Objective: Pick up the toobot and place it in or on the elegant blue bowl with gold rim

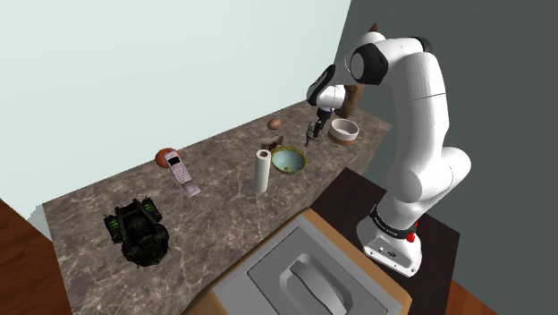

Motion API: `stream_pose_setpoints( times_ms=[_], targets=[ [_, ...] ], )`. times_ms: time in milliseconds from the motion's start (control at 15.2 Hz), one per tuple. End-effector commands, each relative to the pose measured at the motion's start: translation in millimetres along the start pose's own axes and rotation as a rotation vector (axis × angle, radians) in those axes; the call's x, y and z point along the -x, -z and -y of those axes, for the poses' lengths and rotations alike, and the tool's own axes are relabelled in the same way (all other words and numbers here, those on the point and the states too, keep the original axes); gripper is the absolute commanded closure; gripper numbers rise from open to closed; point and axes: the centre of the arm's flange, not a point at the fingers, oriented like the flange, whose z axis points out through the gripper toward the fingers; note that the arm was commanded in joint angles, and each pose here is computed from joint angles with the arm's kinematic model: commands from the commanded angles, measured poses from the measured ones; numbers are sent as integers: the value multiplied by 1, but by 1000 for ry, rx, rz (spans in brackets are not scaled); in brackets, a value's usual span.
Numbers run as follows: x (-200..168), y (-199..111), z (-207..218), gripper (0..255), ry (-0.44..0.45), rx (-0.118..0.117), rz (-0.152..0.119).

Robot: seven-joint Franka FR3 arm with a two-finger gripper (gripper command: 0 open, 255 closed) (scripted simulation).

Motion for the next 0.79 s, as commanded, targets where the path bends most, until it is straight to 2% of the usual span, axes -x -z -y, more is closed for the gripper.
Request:
stream_pose_setpoints(
  times_ms=[0, 462, 528, 726],
  targets=[
    [0, -4, 0, 0, 0, 0, 0],
    [0, -4, 0, 0, 0, 0, 0],
    [0, -4, 0, 255, 0, 0, 0],
    [0, -4, 0, 255, 0, 0, 0]
  ],
)
